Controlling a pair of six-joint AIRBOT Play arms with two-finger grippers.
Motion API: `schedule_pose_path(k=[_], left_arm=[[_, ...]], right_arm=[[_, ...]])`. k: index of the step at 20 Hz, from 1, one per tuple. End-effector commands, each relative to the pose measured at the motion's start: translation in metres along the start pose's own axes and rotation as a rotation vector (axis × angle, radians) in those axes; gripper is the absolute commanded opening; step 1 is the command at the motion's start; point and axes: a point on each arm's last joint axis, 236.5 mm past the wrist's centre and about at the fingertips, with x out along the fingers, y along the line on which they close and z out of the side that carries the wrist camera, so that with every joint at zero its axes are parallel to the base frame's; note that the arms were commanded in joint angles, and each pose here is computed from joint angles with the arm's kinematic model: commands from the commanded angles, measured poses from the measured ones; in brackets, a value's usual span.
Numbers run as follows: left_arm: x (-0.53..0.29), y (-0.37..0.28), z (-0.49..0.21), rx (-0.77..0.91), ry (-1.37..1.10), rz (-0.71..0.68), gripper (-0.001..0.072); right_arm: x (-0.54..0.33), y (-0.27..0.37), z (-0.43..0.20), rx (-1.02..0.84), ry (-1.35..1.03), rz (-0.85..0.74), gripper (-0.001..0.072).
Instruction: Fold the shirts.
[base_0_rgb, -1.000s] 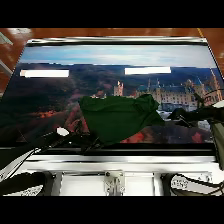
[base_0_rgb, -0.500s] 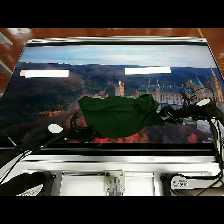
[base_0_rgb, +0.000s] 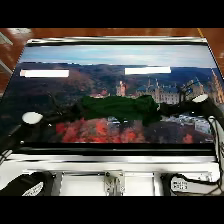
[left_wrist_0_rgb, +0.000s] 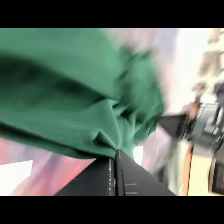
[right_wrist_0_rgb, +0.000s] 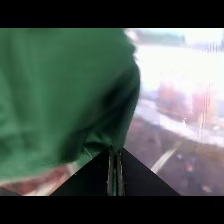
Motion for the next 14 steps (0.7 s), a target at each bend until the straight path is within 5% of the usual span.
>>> schedule_pose_path(k=[1,4,8,14], left_arm=[[-0.061,-0.098,0.072,0.235,-0.227,-0.15,0.0031],[-0.158,-0.23,0.105,0.477,-0.454,-0.346,0.0032],[-0.29,-0.366,0.084,0.718,-0.673,-0.578,0.0032],[-0.342,-0.399,0.049,0.863,-0.728,-0.599,0.0032]], right_arm=[[-0.106,0.058,0.061,-0.233,-0.303,-0.027,0.0064],[-0.263,0.153,0.098,-0.473,-0.737,-0.094,0.0064],[-0.448,0.269,0.047,-0.662,-1.249,-0.117,0.0064],[-0.54,0.333,-0.036,-0.765,-1.496,-0.108,0.0064]])
